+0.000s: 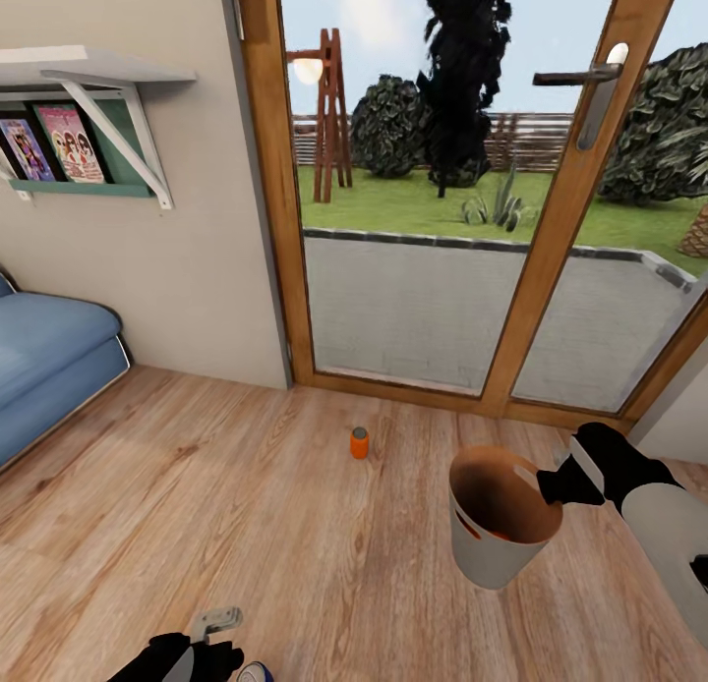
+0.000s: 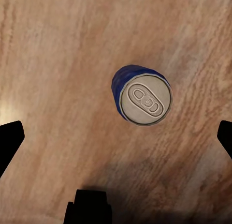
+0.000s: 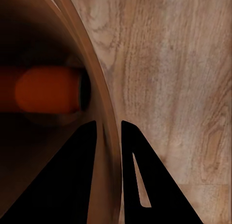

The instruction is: Put the three can of soda from the living room inside the tash can in the kitchen.

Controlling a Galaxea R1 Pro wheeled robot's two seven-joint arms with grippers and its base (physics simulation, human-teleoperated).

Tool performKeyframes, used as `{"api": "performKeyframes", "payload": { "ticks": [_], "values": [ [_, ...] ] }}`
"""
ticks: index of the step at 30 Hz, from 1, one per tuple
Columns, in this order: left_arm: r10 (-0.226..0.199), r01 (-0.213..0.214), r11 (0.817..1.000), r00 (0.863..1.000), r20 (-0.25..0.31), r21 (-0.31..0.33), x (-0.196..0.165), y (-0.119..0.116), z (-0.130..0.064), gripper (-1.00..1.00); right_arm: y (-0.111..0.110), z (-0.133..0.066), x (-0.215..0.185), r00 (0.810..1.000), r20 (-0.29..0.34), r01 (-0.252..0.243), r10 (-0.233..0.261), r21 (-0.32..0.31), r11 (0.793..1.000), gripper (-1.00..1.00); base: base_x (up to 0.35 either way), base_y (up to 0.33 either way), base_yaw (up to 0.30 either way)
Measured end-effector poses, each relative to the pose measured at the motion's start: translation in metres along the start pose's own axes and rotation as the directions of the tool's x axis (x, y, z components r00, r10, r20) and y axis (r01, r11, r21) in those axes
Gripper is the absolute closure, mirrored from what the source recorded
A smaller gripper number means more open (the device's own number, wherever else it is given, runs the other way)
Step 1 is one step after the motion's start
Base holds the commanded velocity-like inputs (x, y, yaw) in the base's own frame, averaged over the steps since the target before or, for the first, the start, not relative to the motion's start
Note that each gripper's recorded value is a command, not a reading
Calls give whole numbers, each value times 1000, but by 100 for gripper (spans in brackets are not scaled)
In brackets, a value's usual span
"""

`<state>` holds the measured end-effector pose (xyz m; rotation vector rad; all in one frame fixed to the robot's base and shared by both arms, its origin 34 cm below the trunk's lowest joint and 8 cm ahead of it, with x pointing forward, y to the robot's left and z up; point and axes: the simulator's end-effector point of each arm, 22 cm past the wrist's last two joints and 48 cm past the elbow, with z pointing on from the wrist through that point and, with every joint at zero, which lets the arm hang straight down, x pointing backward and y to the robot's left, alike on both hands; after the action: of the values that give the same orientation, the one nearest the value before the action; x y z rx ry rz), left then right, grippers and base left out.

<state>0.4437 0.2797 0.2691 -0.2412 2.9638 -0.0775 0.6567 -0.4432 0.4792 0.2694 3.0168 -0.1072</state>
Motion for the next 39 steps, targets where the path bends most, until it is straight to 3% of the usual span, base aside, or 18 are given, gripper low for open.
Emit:
{"api": "performKeyframes", "payload": {
  "ticks": [14,21,29,39],
  "values": [
    [4,-4,1000,1000,-2,0,0,-1,0,-100,-1,0,1,999,-7,38,-38,28,999,100,0,0,0],
    [4,-4,1000,1000,-2,0,6,1,14,-100,-1,8,-4,999,10,39,-39,31,999,100,0,0,0],
    [5,-5,1000,1000,-2,-1,6,1,14,-100,1,-14,-32,999,45,24,-25,22,999,100,0,0,0],
    [6,-6,1000,1000,-2,0,7,0,17,-100,-6,-23,-40,1000,18,19,-20,44,999,100,0,0,0]
  ]
}}
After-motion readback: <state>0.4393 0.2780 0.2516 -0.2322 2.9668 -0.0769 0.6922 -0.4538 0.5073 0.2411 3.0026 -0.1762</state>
